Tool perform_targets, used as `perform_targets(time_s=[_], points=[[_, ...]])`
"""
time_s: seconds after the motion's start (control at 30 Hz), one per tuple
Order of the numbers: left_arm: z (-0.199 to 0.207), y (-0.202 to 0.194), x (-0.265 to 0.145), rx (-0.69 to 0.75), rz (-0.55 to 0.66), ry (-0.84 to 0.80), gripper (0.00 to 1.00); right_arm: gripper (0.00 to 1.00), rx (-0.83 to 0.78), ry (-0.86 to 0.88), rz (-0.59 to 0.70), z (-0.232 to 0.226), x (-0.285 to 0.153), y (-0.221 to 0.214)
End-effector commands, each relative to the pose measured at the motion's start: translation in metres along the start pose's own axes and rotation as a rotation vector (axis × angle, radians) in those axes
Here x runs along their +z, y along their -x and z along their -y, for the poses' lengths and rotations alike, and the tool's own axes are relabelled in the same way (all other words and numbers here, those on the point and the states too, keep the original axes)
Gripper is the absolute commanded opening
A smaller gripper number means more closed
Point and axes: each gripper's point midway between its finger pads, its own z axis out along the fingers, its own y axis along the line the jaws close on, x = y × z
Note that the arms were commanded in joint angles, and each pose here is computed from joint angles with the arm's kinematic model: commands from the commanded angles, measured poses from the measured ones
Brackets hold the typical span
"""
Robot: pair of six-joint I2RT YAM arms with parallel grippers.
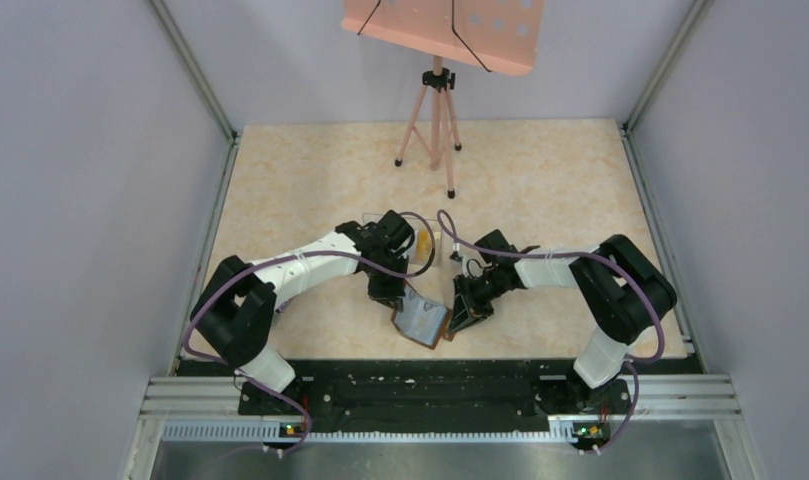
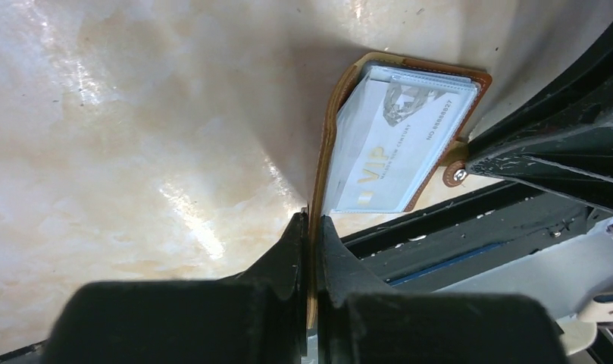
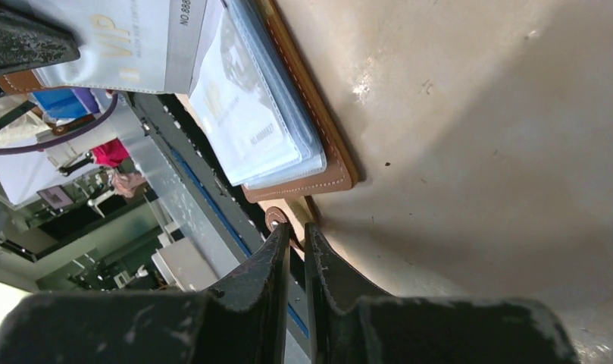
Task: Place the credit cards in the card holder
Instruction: Close the card holder at the corner of the board.
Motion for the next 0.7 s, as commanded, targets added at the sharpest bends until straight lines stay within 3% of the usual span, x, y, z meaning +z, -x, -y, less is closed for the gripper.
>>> perform_targets(time_s=[0.0, 0.2, 0.27, 0.33, 0.43, 0.67], points=[[-0.021, 0.016, -0.007, 0.002, 0.076, 0.151, 0.00, 0.13, -0.008, 0.019, -0.026, -0.006, -0.007, -0.005], [-0.007, 0.014, -0.003, 0.051, 0.059, 0.172, 0.02, 0.18, 0.003, 0.054, -0.052, -0.008, -0.004, -0.011], [0.004, 0.013, -0.001, 0.071, 0.052, 0.156, 0.09, 0.21, 0.009, 0.046, -0.053, -0.005, -0.004, -0.012], [0.015, 0.009, 0.003, 0.085, 0.035, 0.126, 0.25, 0.23, 0.016, 0.036, -0.051, -0.004, -0.004, -0.013], [0.030, 0.006, 0.006, 0.091, 0.024, 0.069, 0.36, 0.26, 0.016, 0.036, -0.041, -0.005, -0.006, -0.014], [0.069, -0.001, 0.005, 0.115, 0.002, -0.142, 0.41, 0.32, 0.008, 0.053, -0.011, -0.013, -0.011, -0.014]])
